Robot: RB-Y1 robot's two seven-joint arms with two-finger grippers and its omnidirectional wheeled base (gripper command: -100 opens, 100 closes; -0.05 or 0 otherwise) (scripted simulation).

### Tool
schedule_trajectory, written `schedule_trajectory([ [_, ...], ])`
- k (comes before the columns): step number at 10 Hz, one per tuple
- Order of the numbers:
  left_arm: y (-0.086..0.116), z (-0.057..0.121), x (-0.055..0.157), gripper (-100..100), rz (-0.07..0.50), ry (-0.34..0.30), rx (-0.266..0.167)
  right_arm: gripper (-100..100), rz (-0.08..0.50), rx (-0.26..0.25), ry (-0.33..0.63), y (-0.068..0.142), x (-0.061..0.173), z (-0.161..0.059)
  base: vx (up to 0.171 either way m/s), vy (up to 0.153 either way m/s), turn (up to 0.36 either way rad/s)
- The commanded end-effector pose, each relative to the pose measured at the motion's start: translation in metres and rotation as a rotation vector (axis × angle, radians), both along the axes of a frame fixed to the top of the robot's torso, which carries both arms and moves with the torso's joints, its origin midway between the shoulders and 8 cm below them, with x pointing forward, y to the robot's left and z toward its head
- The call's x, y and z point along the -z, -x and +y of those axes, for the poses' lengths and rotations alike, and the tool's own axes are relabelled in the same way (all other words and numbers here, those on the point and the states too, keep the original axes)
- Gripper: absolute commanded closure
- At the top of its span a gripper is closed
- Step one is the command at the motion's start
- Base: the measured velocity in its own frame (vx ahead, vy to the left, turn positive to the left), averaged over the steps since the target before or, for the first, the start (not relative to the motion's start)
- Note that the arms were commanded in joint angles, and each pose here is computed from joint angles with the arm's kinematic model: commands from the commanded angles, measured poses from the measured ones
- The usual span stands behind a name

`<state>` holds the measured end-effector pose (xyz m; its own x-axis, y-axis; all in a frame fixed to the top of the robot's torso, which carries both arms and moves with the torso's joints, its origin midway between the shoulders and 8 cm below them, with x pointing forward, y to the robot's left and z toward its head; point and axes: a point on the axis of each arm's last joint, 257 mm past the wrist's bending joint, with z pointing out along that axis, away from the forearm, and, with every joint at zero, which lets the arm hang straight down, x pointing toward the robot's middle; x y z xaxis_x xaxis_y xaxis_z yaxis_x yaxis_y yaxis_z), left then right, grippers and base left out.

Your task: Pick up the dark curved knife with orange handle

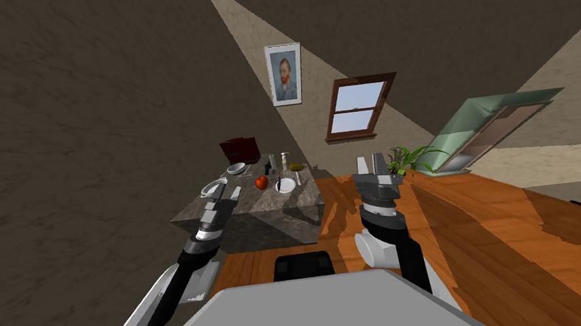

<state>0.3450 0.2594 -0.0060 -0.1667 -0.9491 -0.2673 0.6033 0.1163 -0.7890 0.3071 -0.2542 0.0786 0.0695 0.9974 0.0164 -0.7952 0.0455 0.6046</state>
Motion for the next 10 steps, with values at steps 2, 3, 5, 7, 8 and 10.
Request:
schedule_trajectory([
  [2,-0.001,0.007,0.015,-100,0.053,-0.022,0.025,0,0.000,0.000,0.000,0.000,0.000,0.000,-0.031,-0.035,-0.136],
  [3,-0.001,0.016,0.030,-100,0.102,-0.029,0.037,0,0.000,0.000,0.000,0.000,0.000,0.000,-0.032,-0.046,-0.226],
  [5,-0.001,0.026,0.046,-100,0.158,-0.040,0.051,0,0.000,0.000,0.000,0.000,0.000,0.000,-0.034,-0.041,-0.167],
  [7,0.000,0.037,0.063,-100,0.218,-0.051,0.062,0,0.000,0.000,0.000,0.000,0.000,0.000,-0.027,-0.042,-0.222],
  [8,-0.001,0.036,0.063,-100,0.221,-0.065,0.069,0,0.000,0.000,0.000,0.000,0.000,0.000,-0.024,-0.026,-0.127],
  [10,0.001,0.048,0.081,-100,0.286,-0.077,0.078,0,0.000,0.000,0.000,0.000,0.000,0.000,-0.029,-0.026,-0.212],
])
